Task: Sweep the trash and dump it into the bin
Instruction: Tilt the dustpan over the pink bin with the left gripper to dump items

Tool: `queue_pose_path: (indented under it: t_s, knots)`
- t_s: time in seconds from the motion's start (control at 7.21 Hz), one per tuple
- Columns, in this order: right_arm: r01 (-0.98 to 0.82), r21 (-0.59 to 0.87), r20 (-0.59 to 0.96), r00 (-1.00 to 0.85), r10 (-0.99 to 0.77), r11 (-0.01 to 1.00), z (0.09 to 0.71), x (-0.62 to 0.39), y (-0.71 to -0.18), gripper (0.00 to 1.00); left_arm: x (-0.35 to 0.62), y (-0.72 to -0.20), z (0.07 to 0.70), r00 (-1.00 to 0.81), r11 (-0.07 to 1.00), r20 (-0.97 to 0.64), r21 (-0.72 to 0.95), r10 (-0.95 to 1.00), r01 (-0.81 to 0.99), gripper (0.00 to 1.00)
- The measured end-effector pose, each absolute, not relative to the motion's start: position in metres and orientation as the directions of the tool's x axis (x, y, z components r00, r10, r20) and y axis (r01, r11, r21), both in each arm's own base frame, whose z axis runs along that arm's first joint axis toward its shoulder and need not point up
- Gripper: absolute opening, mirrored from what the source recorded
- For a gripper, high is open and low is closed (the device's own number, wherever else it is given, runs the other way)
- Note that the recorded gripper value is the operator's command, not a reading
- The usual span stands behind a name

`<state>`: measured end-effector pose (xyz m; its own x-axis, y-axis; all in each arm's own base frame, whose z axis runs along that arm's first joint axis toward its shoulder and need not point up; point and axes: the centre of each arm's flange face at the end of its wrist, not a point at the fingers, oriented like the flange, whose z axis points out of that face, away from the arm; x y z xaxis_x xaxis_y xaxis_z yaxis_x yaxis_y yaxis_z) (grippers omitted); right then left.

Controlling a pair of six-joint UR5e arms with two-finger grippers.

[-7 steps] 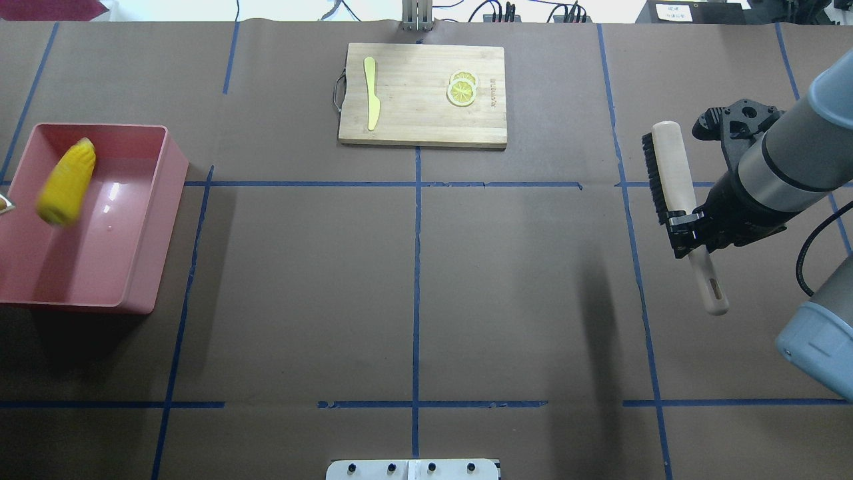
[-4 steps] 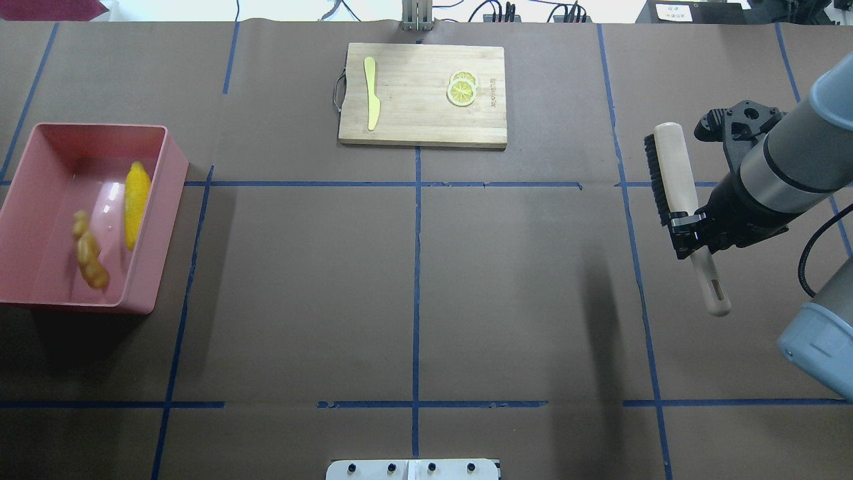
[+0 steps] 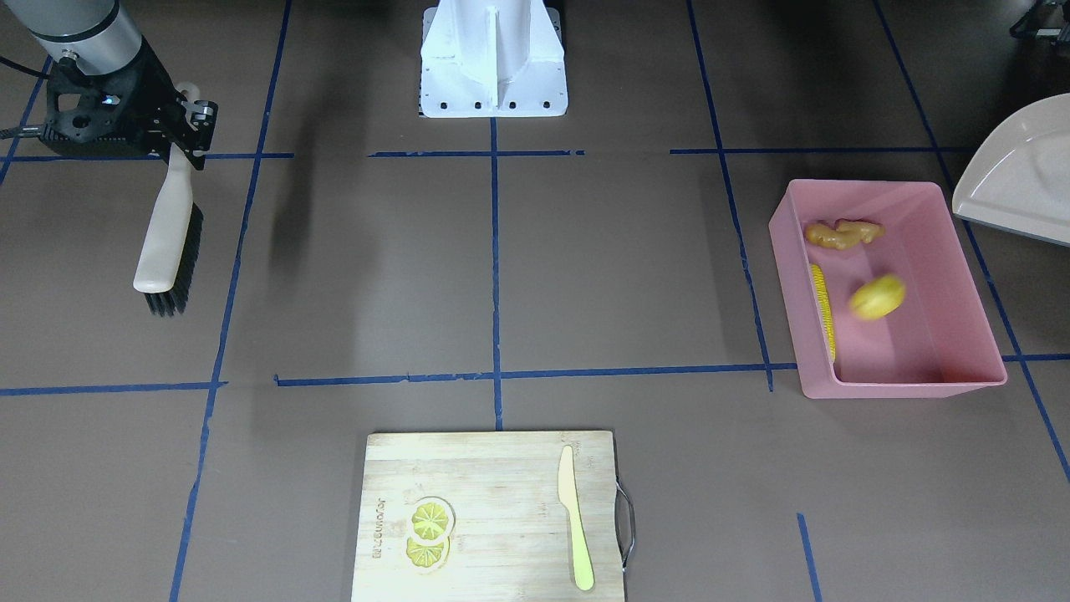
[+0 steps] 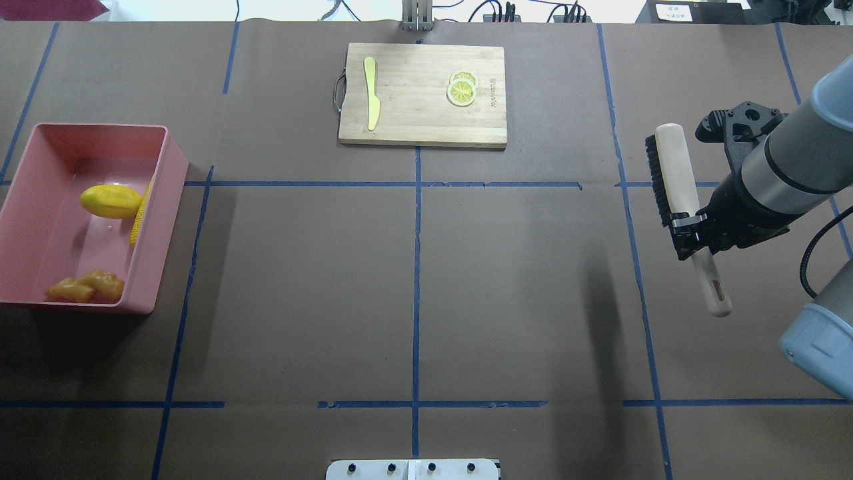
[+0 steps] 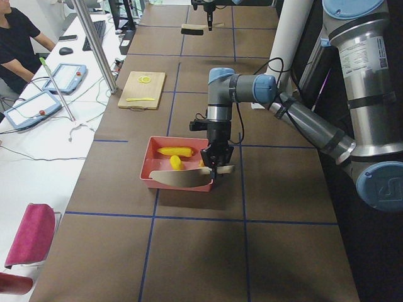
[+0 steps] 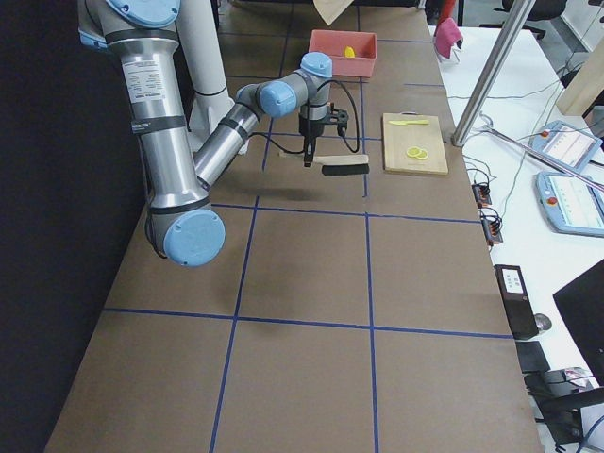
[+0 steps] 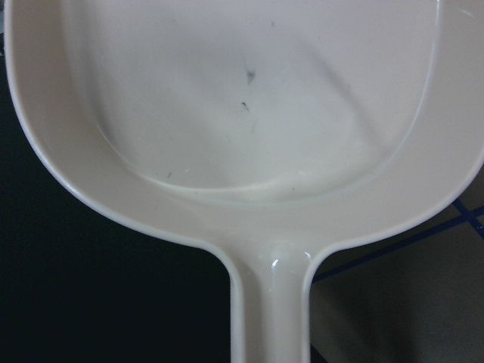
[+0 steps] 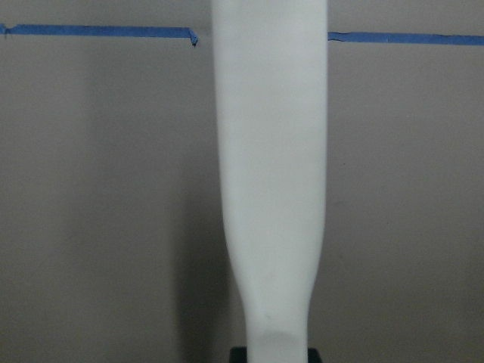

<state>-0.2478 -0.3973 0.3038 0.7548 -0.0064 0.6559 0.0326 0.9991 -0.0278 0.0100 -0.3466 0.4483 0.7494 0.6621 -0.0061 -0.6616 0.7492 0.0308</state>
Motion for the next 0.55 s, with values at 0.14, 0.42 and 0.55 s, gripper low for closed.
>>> queue_pose_path:
  t_s: [0.14, 0.42, 0.55]
  knots:
    - [0.036, -0.028, 0.654, 0.757, -0.009, 0.999, 0.307, -0.247, -0.397, 0.00, 0.011, -0.347, 0.440, 0.749, 0.748, -0.002, 0.049, 0.662, -0.662, 0.05]
    - [0.060, -0.029, 0.640, 0.768, -0.027, 0.998, 0.322, -0.241, -0.391, 0.00, 0.018, -0.357, 0.412, 0.748, 0.743, -0.007, 0.120, 0.663, -0.658, 0.05]
    - [0.074, -0.031, 0.630, 0.776, -0.038, 0.997, 0.334, -0.235, -0.386, 0.00, 0.025, -0.367, 0.395, 0.745, 0.739, -0.028, 0.162, 0.666, -0.654, 0.05]
